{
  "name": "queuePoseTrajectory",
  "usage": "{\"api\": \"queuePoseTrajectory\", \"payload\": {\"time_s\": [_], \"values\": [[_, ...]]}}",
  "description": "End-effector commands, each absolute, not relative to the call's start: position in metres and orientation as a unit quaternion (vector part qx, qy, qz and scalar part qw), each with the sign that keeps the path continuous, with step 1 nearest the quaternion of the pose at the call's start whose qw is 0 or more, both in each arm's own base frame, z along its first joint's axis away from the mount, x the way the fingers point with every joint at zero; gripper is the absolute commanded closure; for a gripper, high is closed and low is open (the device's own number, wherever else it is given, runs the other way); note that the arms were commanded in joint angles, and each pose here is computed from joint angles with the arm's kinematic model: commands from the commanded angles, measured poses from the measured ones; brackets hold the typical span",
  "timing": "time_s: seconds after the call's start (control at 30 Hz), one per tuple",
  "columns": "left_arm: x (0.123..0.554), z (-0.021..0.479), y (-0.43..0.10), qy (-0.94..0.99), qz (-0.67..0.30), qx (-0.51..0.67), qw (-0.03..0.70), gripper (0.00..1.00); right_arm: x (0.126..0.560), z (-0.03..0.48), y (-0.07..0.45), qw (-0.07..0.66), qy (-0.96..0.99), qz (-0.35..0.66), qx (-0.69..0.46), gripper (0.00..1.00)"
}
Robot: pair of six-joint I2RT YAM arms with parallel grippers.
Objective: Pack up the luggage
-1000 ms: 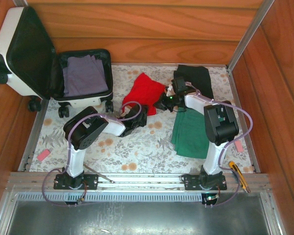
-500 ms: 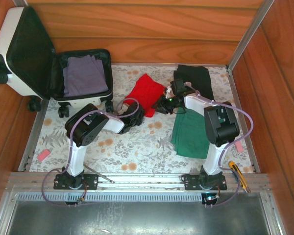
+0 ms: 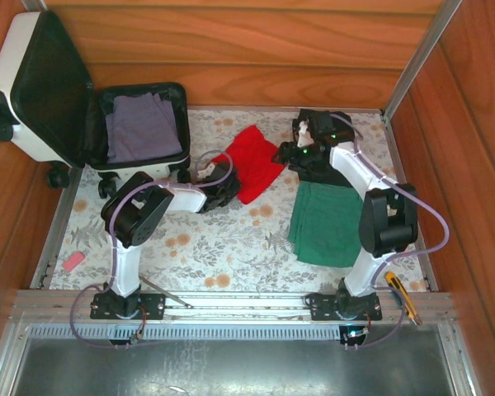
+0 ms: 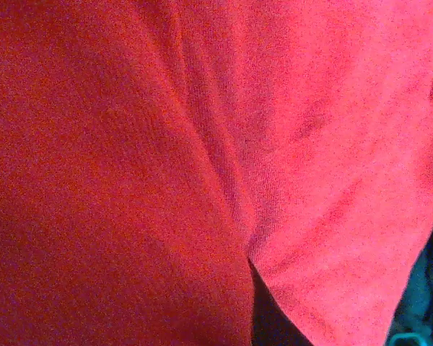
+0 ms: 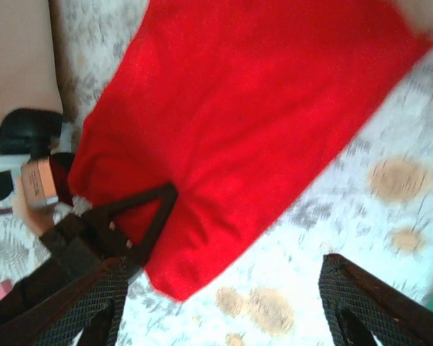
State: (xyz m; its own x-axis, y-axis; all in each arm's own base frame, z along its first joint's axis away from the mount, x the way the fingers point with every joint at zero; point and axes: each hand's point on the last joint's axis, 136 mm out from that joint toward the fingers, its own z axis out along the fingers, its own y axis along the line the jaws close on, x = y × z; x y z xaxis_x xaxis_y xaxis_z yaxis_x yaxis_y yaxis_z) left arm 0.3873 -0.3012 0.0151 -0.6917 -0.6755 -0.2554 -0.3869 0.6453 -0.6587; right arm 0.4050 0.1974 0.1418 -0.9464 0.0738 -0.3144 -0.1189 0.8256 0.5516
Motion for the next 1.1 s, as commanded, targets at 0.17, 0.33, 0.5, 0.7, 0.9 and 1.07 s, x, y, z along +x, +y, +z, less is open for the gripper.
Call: {"api": "queuePoseTrajectory", "payload": {"time_s": [0.17,0.33,0.5,0.7,0.9,1.07], "values": [[0.333,-0.019,-0.250,0.948,-0.132,-0.224,0.183,1.00,0.449,0.110,0.215,0.138,0.940,0.300,-0.090,0.22],[0.321,-0.026,-0.243,0.949,-0.135,-0.227,0.175,1.00,0.469,0.088,0.226,0.132,0.937,0.310,-0.096,0.20],[0.314,-0.035,-0.243,0.946,-0.146,-0.241,0.161,1.00,0.488,0.068,0.235,0.144,0.938,0.296,-0.110,0.19],[0.311,-0.041,-0.246,0.944,-0.153,-0.252,0.147,1.00,0.504,0.045,0.254,0.163,0.946,0.234,-0.154,0.19],[0.305,-0.044,-0.242,0.940,-0.154,-0.271,0.141,1.00,0.518,0.013,0.252,0.169,0.963,0.142,-0.156,0.19],[0.301,-0.048,-0.242,0.937,-0.161,-0.281,0.130,1.00,0.524,-0.005,0.256,0.165,0.969,0.096,-0.155,0.22]]}}
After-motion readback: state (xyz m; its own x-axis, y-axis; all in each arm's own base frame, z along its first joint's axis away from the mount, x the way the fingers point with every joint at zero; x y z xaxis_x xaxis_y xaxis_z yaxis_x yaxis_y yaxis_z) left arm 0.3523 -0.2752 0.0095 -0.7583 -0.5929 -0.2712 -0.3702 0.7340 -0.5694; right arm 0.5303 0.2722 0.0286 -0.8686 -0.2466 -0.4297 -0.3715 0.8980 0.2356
